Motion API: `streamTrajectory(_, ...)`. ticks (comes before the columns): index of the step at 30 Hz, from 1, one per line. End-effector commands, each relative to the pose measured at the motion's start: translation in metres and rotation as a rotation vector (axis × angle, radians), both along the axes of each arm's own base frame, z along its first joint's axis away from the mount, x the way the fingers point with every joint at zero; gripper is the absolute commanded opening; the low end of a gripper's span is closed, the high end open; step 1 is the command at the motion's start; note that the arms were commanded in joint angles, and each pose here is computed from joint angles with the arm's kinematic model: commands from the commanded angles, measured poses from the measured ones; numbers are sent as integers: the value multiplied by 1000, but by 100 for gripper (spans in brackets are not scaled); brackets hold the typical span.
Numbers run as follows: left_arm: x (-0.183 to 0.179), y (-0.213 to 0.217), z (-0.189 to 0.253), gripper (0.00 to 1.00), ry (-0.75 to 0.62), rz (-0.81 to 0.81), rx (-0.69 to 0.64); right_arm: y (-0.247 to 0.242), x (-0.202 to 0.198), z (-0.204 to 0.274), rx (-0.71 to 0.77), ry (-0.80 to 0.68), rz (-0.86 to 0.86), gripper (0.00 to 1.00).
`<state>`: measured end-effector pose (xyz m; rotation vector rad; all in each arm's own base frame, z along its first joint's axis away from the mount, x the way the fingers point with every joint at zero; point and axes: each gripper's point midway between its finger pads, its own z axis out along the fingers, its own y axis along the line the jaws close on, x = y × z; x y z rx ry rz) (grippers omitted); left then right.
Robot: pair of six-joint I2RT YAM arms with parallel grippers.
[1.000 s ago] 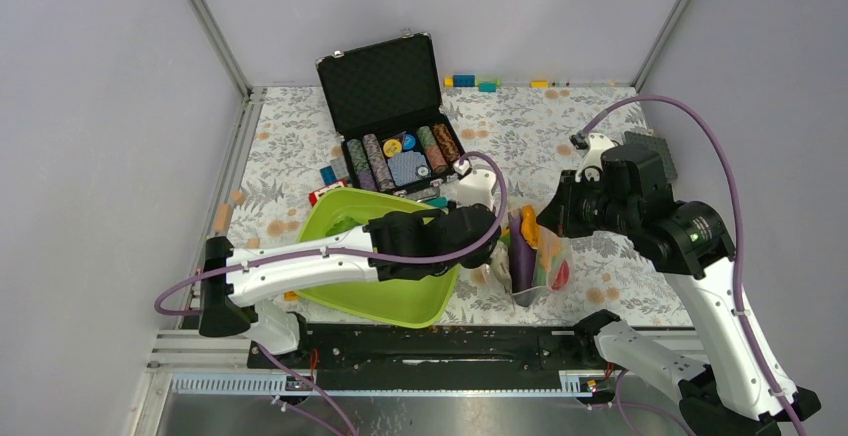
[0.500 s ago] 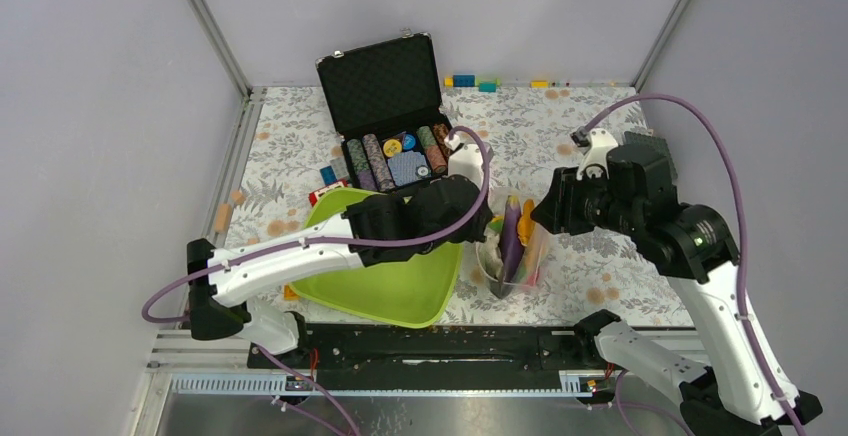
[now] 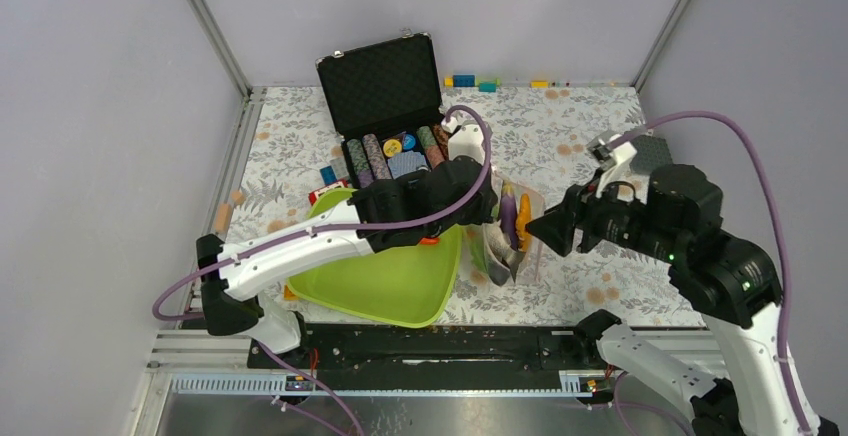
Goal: Place the food in the zip-top bag and seal the zipper
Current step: Adjust the fake fish in the zipper food storage bag.
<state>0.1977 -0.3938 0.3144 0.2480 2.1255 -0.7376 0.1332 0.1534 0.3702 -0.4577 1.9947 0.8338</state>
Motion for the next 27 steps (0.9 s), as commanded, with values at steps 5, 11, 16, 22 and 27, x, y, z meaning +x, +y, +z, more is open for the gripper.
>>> streamTrajectory(5, 14, -6, 37, 0, -43, 64, -104, 12, -6, -61, -184, 221, 13, 56)
streamTrajectory(11, 15, -7, 33, 0, -41, 63, -96, 5, 4, -82, -215, 272, -92, 53)
streamTrajectory(16, 16, -5, 33, 0, -46, 76, -93, 26, -4, -89, -153, 339, -23, 32)
streamTrajectory(22, 16, -6, 29, 0, -41, 71, -87, 38, 2, -81, -68, 322, -28, 0)
streamTrajectory(27, 11, -10, 26, 0, -18, 51, -106, 41, 40, -72, -38, 275, -188, 0)
